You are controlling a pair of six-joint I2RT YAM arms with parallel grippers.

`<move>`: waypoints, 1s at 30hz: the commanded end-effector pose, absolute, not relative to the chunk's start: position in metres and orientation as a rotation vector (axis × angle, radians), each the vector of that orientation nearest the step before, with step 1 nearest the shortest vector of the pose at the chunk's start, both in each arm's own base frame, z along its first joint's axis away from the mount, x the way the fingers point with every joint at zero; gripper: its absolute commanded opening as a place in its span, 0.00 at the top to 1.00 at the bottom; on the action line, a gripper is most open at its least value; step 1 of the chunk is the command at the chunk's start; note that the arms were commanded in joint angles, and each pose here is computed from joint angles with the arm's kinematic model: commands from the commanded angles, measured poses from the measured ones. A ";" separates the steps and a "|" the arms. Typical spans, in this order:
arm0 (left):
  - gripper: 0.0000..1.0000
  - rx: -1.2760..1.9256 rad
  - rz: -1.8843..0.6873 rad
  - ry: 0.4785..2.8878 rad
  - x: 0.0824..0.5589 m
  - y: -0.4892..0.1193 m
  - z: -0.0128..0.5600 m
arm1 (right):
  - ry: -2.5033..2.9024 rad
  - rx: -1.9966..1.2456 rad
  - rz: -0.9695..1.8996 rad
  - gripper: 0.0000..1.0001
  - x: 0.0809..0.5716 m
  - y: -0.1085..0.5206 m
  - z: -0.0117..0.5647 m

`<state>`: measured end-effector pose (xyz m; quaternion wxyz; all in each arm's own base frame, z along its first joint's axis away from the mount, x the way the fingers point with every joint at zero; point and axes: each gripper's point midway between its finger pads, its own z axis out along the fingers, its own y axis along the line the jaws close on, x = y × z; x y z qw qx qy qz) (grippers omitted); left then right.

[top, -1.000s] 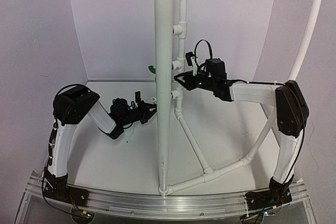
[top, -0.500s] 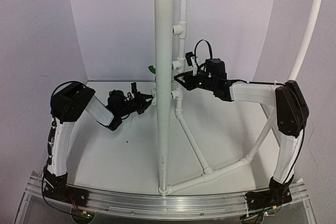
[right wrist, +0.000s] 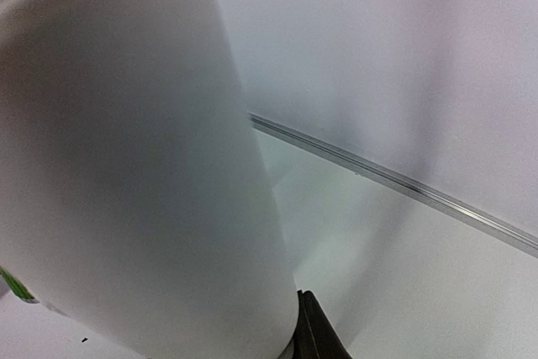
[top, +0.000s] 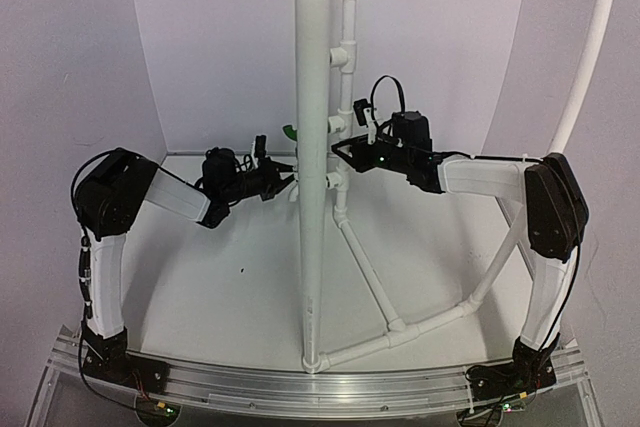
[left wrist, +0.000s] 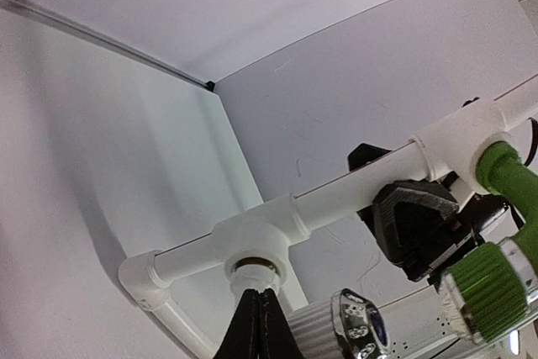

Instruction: Install the water faucets

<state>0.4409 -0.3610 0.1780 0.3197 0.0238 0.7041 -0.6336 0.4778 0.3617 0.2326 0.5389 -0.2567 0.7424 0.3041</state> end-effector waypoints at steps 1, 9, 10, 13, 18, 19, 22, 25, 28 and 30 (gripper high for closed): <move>0.99 0.207 -1.662 1.776 0.430 -0.367 0.224 | 1.846 -0.666 0.957 1.00 0.442 0.389 0.226; 0.99 0.300 -1.675 1.832 0.398 -0.391 0.219 | 1.845 -0.665 0.954 1.00 0.443 0.388 0.226; 0.99 0.301 -1.675 1.835 0.395 -0.392 0.218 | 1.845 -0.666 0.954 1.00 0.443 0.388 0.226; 0.99 0.304 -1.678 1.844 0.386 -0.397 0.218 | 1.847 -0.666 0.957 1.00 0.443 0.389 0.225; 0.98 0.299 -1.685 1.878 0.373 -0.404 0.205 | 1.848 -0.666 0.962 1.00 0.444 0.390 0.224; 0.98 0.295 -1.686 1.886 0.371 -0.405 0.202 | 1.847 -0.666 0.962 1.00 0.444 0.390 0.225; 0.98 0.260 -1.690 1.894 0.367 -0.403 0.194 | 1.846 -0.668 0.960 1.00 0.444 0.390 0.225; 0.98 0.228 -1.691 1.902 0.367 -0.400 0.187 | 1.846 -0.668 0.960 1.00 0.444 0.390 0.225; 0.98 0.196 -1.690 1.916 0.366 -0.397 0.177 | 1.845 -0.667 0.962 1.00 0.444 0.390 0.225; 0.98 0.153 -1.694 1.914 0.367 -0.393 0.167 | 1.845 -0.667 0.962 1.00 0.444 0.390 0.225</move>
